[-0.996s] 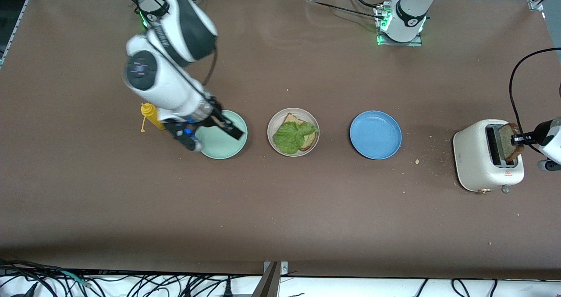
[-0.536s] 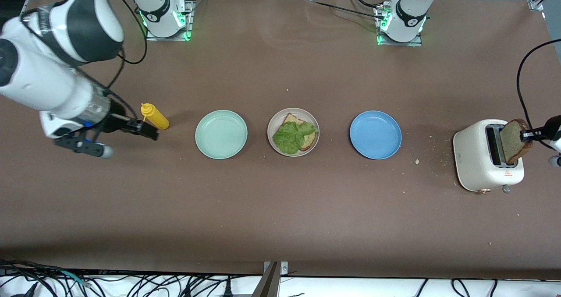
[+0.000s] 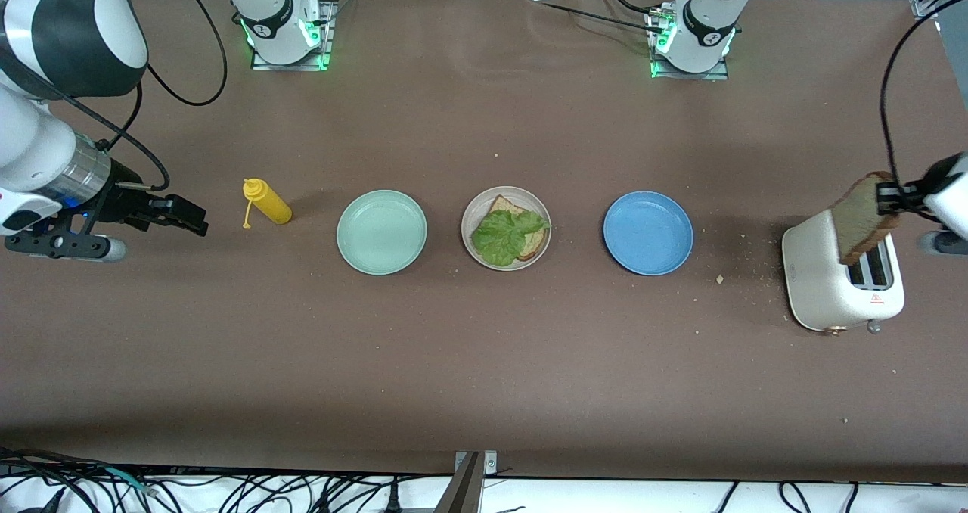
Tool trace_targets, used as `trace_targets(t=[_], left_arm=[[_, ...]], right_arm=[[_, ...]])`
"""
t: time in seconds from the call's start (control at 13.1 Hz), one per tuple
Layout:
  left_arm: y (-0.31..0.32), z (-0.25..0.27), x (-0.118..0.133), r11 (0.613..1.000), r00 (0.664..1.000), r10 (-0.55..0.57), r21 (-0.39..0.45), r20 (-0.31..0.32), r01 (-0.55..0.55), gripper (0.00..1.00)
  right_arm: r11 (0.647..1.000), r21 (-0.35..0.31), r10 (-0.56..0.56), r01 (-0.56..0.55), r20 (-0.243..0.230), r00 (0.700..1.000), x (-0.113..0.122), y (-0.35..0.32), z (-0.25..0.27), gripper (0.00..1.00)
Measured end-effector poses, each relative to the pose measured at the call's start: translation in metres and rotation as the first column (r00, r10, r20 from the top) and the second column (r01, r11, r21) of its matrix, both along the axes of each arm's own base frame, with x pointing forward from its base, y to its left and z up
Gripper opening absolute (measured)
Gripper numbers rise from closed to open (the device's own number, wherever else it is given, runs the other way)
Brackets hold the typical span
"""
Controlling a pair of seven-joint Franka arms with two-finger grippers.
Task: Make sandwich in beige plate with both arms
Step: 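Carry the second bread slice with the left gripper to the beige plate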
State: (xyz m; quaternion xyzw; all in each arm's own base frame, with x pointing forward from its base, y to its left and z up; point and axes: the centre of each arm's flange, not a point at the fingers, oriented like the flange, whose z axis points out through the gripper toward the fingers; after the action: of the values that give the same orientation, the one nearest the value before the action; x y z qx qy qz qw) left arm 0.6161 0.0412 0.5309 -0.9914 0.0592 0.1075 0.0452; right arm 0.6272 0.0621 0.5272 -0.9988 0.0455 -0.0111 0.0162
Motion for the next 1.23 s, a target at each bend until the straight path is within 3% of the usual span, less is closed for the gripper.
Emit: trace_targets(t=[0.31, 0.46, 0.77, 1.07, 1.23], left_arm=[[-0.073, -0.012, -0.002, 0.975, 0.999, -0.019, -0.222, -0.051, 0.007, 0.08], [-0.122, -0.029, -0.003, 0.947, 0.994, -0.015, -0.32, -0.11, -0.021, 0.08], [-0.197, -0.105, 0.012, 0.796, 0.963, -0.032, -0.59, -0.268, -0.138, 0.08], [-0.269, -0.182, 0.026, 0.666, 0.951, -0.028, -0.715, -0.309, -0.213, 0.08], [-0.303, -0.225, 0.027, 0.57, 0.955, -0.059, -0.795, -0.291, -0.207, 0.08]], right_arm=[[1.0, -0.019, 0.007, -0.007, 0.001, 1.0, -0.001, -0.004, 0.0, 1.0], [1.0, -0.02, 0.006, -0.006, -0.002, 1.0, -0.002, -0.006, -0.001, 1.0], [1.0, -0.022, 0.011, -0.011, -0.017, 1.0, -0.002, -0.003, -0.009, 1.0], [1.0, -0.022, 0.01, -0.01, -0.02, 1.0, -0.002, -0.004, -0.011, 1.0], [1.0, -0.022, 0.008, -0.008, -0.02, 1.0, -0.002, -0.005, -0.011, 1.0]])
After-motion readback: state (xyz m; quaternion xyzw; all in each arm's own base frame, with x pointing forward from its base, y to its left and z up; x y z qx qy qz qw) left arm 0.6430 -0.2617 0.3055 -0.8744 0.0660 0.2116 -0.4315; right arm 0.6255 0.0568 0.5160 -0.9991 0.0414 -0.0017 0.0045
